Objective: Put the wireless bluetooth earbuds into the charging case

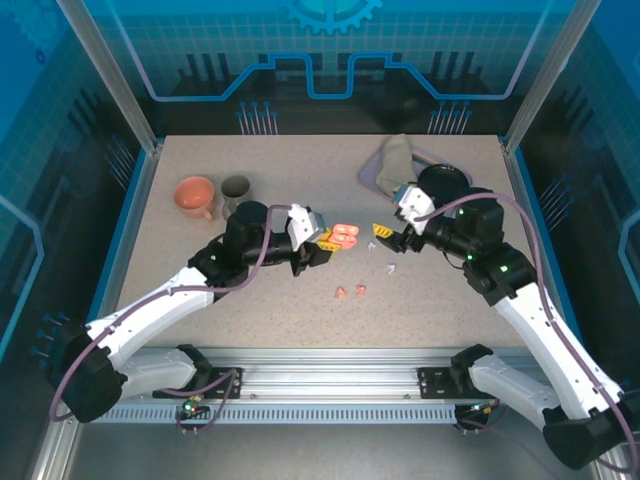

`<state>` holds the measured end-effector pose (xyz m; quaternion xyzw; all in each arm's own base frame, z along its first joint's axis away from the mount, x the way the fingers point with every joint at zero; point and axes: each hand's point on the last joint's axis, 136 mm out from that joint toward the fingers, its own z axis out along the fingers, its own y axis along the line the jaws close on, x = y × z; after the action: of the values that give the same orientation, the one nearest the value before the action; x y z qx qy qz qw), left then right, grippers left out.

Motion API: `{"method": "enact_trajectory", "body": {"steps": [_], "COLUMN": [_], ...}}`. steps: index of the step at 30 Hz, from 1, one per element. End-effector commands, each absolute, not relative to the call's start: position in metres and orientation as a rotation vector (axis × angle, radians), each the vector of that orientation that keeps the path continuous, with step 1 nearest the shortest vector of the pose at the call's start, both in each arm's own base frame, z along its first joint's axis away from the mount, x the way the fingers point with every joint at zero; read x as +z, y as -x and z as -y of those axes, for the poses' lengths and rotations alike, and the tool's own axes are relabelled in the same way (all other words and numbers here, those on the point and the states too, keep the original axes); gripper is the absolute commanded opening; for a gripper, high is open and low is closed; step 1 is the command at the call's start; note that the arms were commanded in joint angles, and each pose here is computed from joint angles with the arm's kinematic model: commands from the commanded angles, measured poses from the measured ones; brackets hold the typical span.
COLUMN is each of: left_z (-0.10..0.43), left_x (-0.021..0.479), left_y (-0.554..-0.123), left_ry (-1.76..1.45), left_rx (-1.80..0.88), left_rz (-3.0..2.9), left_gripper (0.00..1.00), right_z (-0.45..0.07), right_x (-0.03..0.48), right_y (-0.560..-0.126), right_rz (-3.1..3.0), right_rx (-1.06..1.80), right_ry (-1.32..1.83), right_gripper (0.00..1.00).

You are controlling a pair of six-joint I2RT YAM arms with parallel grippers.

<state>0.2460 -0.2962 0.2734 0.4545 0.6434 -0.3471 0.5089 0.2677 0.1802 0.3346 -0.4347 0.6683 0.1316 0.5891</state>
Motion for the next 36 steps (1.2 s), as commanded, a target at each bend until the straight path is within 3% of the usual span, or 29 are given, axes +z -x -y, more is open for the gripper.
{"method": "enact_trajectory", "body": {"steps": [1, 7, 15, 23, 36], "left_z": [0.290, 0.268, 0.237, 0.224, 0.215], "left_x": [0.297, 0.311, 0.329, 0.338, 0.337], "left_y": [-0.242, -0.239, -0.222, -0.198, -0.183], "left_ry": [-1.039, -0.932, -0.838, -0.837, -0.834], "left_rx": [-0.826, -0.842, -0.834, -0.836, -0.830], "left_rz": [-1.447, -1.393, -1.307, -1.259, -1.250], "left_gripper": [0.00, 0.00, 0.00, 0.00, 0.00], "right_z": [-0.158, -0.122, -0.134, -0.158, -0.227], "right_x": [0.322, 0.271, 0.191, 0.129, 0.085], "right_y": [-0.274, -0.280, -0.263, -0.244, -0.240], "right_rz": [-1.746, -2.096, -2.442, -2.669, -2.790], "right_rx": [0.391, 0.487, 0.689, 0.619, 0.577], "right_ry": [0.782, 0.416, 0.206, 0.232, 0.457], "right_gripper": [0.82, 0.84, 0.82, 0.74, 0.64]}}
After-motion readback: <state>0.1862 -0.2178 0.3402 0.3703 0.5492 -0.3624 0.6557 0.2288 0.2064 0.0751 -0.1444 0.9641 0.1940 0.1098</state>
